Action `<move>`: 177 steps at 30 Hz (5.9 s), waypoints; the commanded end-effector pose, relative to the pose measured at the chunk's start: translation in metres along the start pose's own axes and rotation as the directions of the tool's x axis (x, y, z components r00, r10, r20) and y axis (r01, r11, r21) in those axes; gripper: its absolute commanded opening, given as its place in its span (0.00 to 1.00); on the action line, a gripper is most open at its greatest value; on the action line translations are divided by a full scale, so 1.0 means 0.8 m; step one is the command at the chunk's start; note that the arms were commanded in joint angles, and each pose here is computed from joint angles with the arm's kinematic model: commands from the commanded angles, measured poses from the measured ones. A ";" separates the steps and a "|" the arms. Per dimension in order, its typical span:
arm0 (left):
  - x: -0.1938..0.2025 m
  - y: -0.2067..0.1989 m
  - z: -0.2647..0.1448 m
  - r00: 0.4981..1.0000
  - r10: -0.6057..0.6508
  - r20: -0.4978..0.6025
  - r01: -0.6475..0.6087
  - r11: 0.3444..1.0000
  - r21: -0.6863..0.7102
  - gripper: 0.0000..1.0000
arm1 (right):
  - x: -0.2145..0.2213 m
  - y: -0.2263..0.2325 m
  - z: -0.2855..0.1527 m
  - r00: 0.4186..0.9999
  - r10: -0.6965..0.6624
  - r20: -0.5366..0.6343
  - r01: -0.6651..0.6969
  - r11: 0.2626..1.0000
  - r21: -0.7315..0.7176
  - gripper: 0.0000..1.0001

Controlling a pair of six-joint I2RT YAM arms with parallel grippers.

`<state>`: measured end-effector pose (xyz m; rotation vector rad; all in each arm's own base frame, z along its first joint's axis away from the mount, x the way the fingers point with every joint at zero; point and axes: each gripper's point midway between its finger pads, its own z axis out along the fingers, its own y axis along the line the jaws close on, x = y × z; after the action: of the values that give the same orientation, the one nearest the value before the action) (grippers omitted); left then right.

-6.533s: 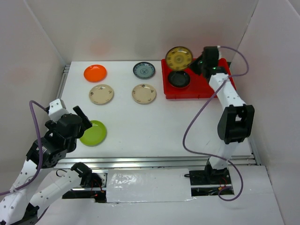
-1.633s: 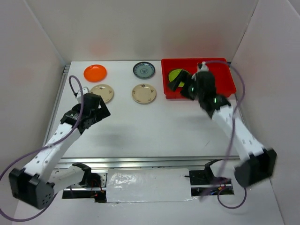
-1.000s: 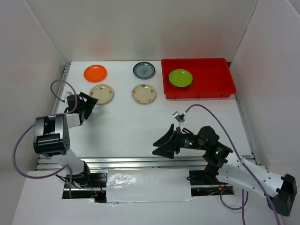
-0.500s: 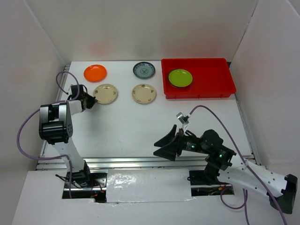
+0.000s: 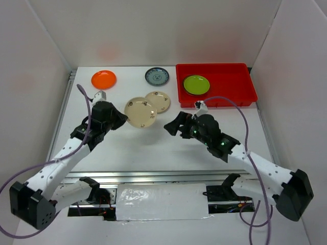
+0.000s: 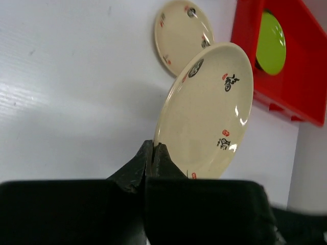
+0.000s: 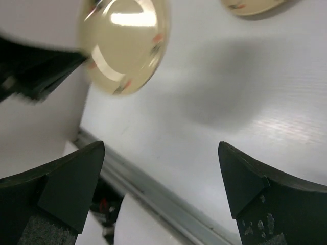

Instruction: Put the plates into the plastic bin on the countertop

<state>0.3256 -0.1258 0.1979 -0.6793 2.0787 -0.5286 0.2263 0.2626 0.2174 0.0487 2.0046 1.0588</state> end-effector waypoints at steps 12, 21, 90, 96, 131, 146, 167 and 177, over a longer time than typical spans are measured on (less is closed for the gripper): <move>0.066 -0.046 -0.097 0.959 0.249 -0.134 -0.193 0.924 0.330 0.00 | -0.021 -0.007 0.072 0.993 0.059 -0.101 -0.075 0.985 -0.155 1.00; 0.063 -0.061 -0.097 0.957 0.254 -0.140 -0.190 0.914 0.360 0.00 | 0.003 -0.006 0.092 0.975 0.090 -0.202 -0.140 0.959 -0.246 0.00; 0.100 0.008 0.320 0.963 0.035 -0.266 -0.043 0.999 -0.024 0.21 | -0.071 -0.008 -0.090 0.995 0.043 0.088 -0.016 0.959 -0.284 1.00; 0.071 0.019 0.254 0.988 0.027 -0.149 -0.059 0.976 -0.208 0.00 | -0.065 -0.044 -0.065 0.996 0.066 0.067 -0.052 0.981 -0.188 1.00; 0.016 -0.028 -0.044 0.971 0.239 -0.006 -0.239 0.969 -0.067 0.99 | -0.203 -0.207 0.082 0.899 0.174 0.403 -0.353 0.831 0.429 0.00; 0.027 0.020 -0.045 0.948 0.316 -0.032 -0.317 0.945 -0.082 0.99 | -0.346 -0.393 0.143 0.926 0.156 0.345 -0.346 0.718 0.604 0.00; -0.026 0.049 0.037 0.999 -0.005 -0.051 0.002 0.997 -0.077 0.99 | -0.354 -0.228 0.048 0.920 0.032 0.390 -0.256 0.803 0.538 1.00; -0.097 0.157 0.195 0.868 -0.471 0.156 0.472 0.881 0.030 0.99 | -0.083 -0.010 -0.026 0.999 0.016 -0.027 -0.026 0.910 -0.413 1.00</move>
<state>0.4124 0.0015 0.0625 -1.2207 1.9743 -0.4967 0.3100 0.1867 0.2648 0.1022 1.8232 1.1642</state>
